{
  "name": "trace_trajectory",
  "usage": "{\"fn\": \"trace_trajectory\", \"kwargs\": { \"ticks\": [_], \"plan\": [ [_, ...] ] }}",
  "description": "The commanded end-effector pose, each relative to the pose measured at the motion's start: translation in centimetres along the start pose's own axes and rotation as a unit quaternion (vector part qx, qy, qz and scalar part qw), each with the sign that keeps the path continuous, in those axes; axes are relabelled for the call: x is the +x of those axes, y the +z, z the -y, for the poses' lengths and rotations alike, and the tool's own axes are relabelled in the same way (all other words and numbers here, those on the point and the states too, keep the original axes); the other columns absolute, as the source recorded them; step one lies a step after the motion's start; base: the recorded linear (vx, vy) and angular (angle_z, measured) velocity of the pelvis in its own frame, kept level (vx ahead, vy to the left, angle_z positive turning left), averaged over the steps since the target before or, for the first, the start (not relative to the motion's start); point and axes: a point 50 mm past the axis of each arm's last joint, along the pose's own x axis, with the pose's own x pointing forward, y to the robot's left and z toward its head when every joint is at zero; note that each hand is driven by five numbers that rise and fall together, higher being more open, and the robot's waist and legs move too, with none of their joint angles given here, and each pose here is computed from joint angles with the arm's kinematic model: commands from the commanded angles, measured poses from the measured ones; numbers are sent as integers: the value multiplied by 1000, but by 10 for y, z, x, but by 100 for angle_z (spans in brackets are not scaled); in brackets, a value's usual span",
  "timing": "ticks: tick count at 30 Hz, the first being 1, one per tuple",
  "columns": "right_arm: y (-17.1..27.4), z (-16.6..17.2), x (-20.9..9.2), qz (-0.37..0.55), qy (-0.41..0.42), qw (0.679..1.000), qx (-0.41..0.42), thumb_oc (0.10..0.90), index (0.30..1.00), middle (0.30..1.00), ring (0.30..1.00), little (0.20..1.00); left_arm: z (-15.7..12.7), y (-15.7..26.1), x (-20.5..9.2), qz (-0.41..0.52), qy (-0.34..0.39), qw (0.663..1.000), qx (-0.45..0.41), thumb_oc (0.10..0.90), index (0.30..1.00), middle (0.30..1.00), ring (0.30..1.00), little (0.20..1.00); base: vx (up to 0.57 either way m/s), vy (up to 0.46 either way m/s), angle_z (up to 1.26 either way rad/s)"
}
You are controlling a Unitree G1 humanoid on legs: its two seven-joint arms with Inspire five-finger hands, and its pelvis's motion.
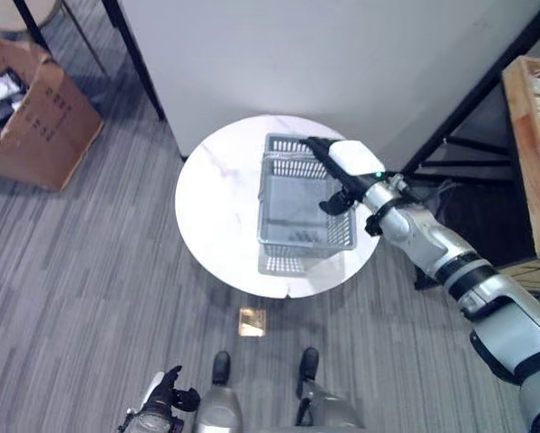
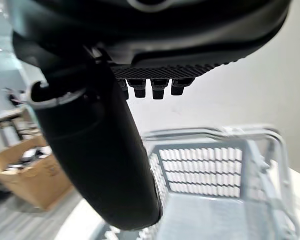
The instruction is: Get the vegetables into the basket
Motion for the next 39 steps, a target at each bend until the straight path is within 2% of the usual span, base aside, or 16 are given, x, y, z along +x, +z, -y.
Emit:
{"fn": "trace_trajectory", "kwargs": {
  "ticks": [1, 12, 20, 21, 22, 23, 24, 26, 33, 39],
  "plan": [
    [4, 76, 22, -8, -131, 991, -5, 900, 1000, 1000, 1000, 1000, 13, 9, 1, 15, -19, 999, 33, 900, 1000, 1000, 1000, 1000, 1, -5, 6],
    [-22, 109, 26, -94, -183, 979, -7, 900, 1000, 1000, 1000, 1000, 11, 21, 3, 33, -4, 999, 31, 900, 1000, 1000, 1000, 1000, -12, 1, 8],
    [-9, 113, 34, -84, -185, 979, -4, 900, 1000, 1000, 1000, 1000, 8, 33, 5, 50, 2, 998, 45, 900, 1000, 1000, 1000, 1000, 1, 1, 1],
    [-8, 113, 36, -88, -183, 979, -2, 641, 638, 638, 638, 638, 8, 36, 5, 55, 3, 997, 50, 900, 1000, 1000, 1000, 1000, 3, -1, 4],
    [-8, 113, 36, -88, -183, 979, -2, 582, 555, 555, 555, 555, 8, 36, 5, 55, 3, 997, 50, 900, 1000, 1000, 1000, 1000, 3, -1, 5],
    [-8, 113, 36, -88, -183, 979, -2, 582, 555, 555, 555, 555, 8, 36, 5, 55, 3, 997, 50, 900, 1000, 1000, 1000, 1000, 6, 0, 8],
    [-12, 114, 36, -101, -184, 978, 2, 400, 300, 300, 300, 300, 8, 38, 6, 58, 3, 997, 53, 900, 1000, 1000, 1000, 1000, 8, 5, 11],
    [-19, 113, 35, -123, -189, 974, 26, 400, 300, 300, 300, 300, 9, 41, 6, 62, 3, 997, 55, 900, 1000, 1000, 1000, 1000, 7, 7, 17],
    [-26, 94, 33, -148, -157, 976, 28, 400, 300, 300, 300, 300, 11, 46, 6, 68, 2, 996, 62, 900, 1000, 1000, 1000, 1000, 10, 1, 5],
    [-52, 63, 18, -204, -107, 973, 20, 400, 300, 300, 300, 300, 15, 47, 6, 72, -10, 994, 78, 900, 1000, 1000, 1000, 1000, 4, 1, 4]
  ]
}}
